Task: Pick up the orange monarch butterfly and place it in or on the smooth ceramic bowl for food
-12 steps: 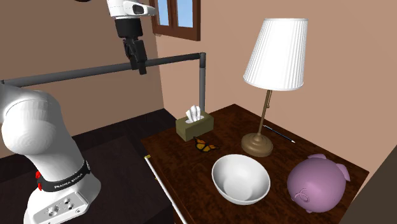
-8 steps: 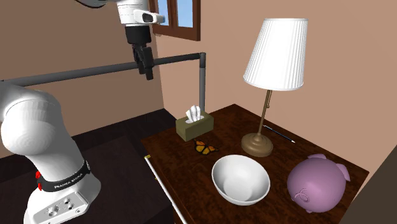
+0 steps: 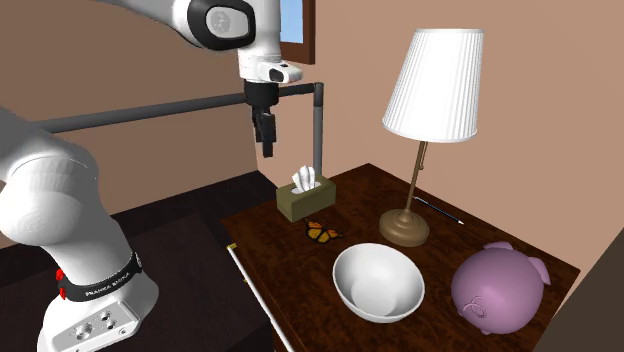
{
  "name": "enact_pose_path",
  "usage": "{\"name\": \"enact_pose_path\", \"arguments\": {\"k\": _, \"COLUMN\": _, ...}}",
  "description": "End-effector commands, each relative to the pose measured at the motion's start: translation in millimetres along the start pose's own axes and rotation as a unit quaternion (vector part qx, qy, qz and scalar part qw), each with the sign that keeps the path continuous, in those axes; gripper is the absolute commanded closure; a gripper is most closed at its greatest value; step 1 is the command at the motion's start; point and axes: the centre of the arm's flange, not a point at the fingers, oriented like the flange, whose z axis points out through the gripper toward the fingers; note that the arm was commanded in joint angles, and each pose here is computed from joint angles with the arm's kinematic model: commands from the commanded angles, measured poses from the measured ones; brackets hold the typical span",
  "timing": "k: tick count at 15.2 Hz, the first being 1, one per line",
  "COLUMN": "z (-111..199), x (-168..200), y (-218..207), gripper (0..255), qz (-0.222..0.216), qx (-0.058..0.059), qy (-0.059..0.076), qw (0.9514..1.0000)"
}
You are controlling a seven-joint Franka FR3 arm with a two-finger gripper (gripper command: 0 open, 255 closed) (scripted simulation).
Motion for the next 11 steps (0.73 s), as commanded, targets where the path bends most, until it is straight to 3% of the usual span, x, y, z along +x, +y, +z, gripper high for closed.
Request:
{"name": "enact_pose_path", "arguments": {"k": 1, "z": 19, "x": 18, "y": 9, "gripper": 0, "qz": 0.026, "qx": 0.008, "qy": -0.008, "qw": 0.9996}}
{"name": "enact_pose_path", "arguments": {"k": 6, "z": 69, "x": 64, "y": 31, "gripper": 0, "qz": 0.089, "qx": 0.028, "qy": -0.028, "qw": 0.9952}}
{"name": "enact_pose_path", "arguments": {"k": 11, "z": 122, "x": 105, "y": 57, "gripper": 0, "qz": 0.152, "qx": 0.048, "qy": -0.048, "qw": 0.9860}}
